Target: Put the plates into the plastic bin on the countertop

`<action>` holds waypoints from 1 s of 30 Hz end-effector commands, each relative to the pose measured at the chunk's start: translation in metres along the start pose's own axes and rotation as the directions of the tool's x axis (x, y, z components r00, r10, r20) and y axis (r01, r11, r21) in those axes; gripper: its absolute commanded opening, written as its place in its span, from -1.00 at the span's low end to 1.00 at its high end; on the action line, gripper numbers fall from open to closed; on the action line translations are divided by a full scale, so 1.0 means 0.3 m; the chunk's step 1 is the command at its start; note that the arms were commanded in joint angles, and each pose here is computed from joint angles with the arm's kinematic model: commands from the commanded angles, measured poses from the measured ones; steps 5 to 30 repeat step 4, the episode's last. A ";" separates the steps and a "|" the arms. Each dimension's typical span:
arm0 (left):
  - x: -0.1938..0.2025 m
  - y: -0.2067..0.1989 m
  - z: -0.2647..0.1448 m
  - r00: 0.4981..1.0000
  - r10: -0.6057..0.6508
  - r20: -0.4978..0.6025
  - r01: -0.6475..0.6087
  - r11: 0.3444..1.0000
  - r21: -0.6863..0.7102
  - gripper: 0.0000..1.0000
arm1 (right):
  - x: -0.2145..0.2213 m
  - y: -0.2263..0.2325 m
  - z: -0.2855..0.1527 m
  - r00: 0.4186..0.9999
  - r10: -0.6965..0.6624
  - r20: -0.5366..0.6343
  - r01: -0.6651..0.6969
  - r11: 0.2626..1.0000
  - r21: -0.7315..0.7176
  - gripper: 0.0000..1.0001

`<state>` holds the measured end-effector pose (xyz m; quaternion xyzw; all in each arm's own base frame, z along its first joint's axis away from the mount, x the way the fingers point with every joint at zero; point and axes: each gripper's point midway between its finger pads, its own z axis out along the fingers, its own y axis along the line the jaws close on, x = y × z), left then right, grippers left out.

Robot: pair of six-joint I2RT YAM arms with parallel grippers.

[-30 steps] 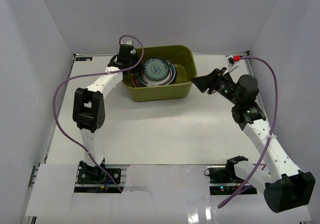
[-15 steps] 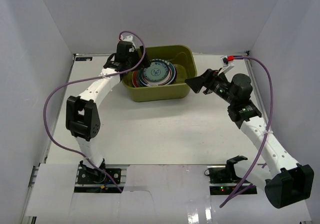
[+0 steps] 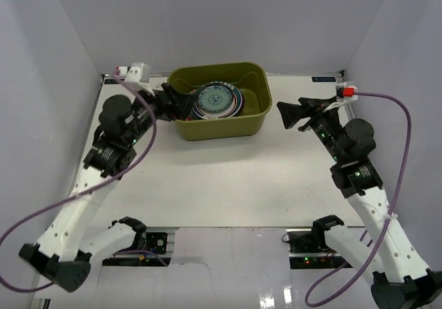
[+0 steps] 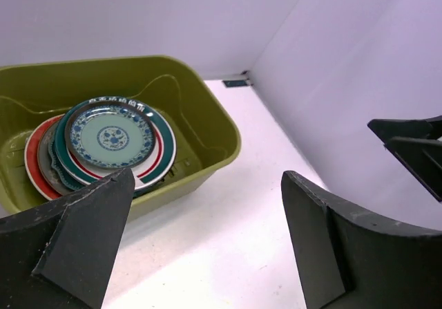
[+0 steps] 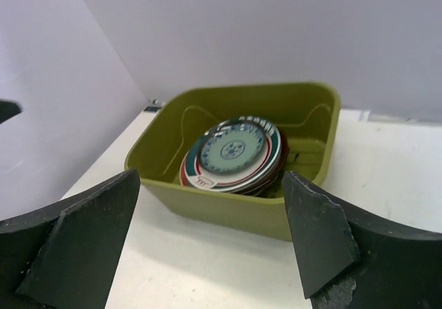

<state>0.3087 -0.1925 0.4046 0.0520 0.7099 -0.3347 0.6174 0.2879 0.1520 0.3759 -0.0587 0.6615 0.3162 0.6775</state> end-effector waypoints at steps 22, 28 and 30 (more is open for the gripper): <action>0.105 0.003 -0.120 0.998 -0.067 -0.002 0.067 0.997 0.036 0.96 | -0.003 -0.066 -0.040 0.995 -0.068 0.071 0.061 0.994 0.090 0.80; 0.105 0.003 -0.120 0.998 -0.067 -0.002 0.067 0.997 0.036 0.96 | -0.003 -0.066 -0.040 0.995 -0.068 0.071 0.061 0.994 0.090 0.80; 0.105 0.003 -0.120 0.998 -0.067 -0.002 0.067 0.997 0.036 0.96 | -0.003 -0.066 -0.040 0.995 -0.068 0.071 0.061 0.994 0.090 0.80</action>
